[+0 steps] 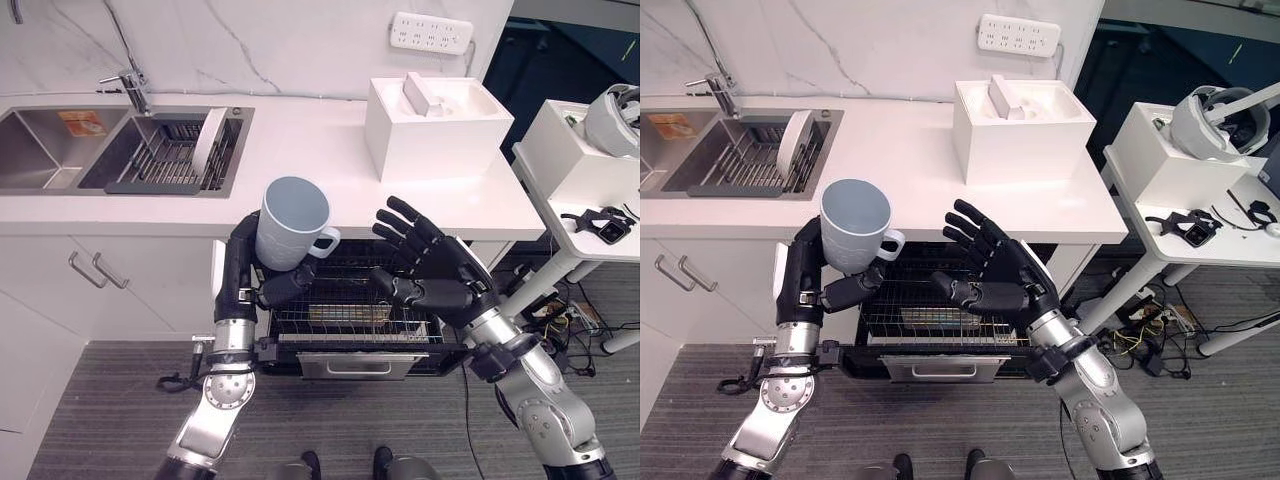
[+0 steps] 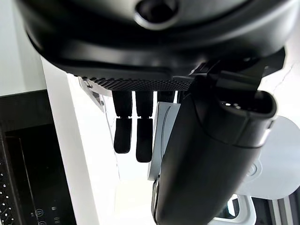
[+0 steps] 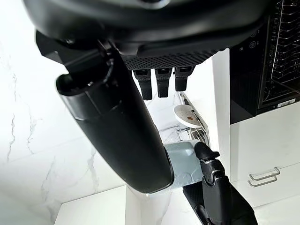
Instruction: Place the dishes in the dishwasher.
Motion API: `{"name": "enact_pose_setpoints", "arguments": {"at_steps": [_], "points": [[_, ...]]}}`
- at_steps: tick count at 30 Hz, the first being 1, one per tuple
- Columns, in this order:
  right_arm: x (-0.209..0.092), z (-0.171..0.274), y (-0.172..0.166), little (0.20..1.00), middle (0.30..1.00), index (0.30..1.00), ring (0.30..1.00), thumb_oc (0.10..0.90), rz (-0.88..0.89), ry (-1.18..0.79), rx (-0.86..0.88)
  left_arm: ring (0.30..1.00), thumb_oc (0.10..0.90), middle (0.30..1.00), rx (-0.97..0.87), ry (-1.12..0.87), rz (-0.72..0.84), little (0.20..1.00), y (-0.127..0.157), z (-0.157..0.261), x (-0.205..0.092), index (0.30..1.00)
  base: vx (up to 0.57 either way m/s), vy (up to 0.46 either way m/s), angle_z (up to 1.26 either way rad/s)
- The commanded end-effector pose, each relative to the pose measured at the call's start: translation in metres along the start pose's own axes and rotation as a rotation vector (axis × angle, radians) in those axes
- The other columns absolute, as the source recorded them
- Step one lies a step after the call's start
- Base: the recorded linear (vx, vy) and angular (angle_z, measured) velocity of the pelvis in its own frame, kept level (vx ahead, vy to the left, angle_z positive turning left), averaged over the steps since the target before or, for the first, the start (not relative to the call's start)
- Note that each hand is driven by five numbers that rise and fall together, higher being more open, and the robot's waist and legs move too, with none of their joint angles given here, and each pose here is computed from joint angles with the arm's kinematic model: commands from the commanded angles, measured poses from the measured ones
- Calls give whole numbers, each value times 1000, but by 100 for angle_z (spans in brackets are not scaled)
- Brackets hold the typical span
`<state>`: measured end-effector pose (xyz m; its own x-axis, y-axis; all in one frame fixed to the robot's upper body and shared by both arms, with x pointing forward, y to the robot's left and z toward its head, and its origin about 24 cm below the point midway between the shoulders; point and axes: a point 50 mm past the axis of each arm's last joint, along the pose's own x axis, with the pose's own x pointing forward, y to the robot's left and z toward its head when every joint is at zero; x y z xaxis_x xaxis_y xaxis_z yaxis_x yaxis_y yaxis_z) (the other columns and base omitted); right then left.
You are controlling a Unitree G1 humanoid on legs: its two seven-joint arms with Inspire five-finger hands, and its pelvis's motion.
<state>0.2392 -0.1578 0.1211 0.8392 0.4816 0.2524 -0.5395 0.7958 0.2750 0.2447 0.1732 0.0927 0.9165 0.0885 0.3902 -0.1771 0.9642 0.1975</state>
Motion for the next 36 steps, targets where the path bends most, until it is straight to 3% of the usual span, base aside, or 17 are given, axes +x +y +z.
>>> {"name": "enact_pose_setpoints", "arguments": {"at_steps": [1,36], "points": [[17,36,21,900,900,900,900,800,139,-214,-19,300,400,300,-43,-302,-64,300,-10,46,17,300,0,0,0],[37,36,29,900,900,900,900,800,140,-223,-51,300,400,300,-114,-295,-200,300,-35,47,11,300,0,-1,2]]}}
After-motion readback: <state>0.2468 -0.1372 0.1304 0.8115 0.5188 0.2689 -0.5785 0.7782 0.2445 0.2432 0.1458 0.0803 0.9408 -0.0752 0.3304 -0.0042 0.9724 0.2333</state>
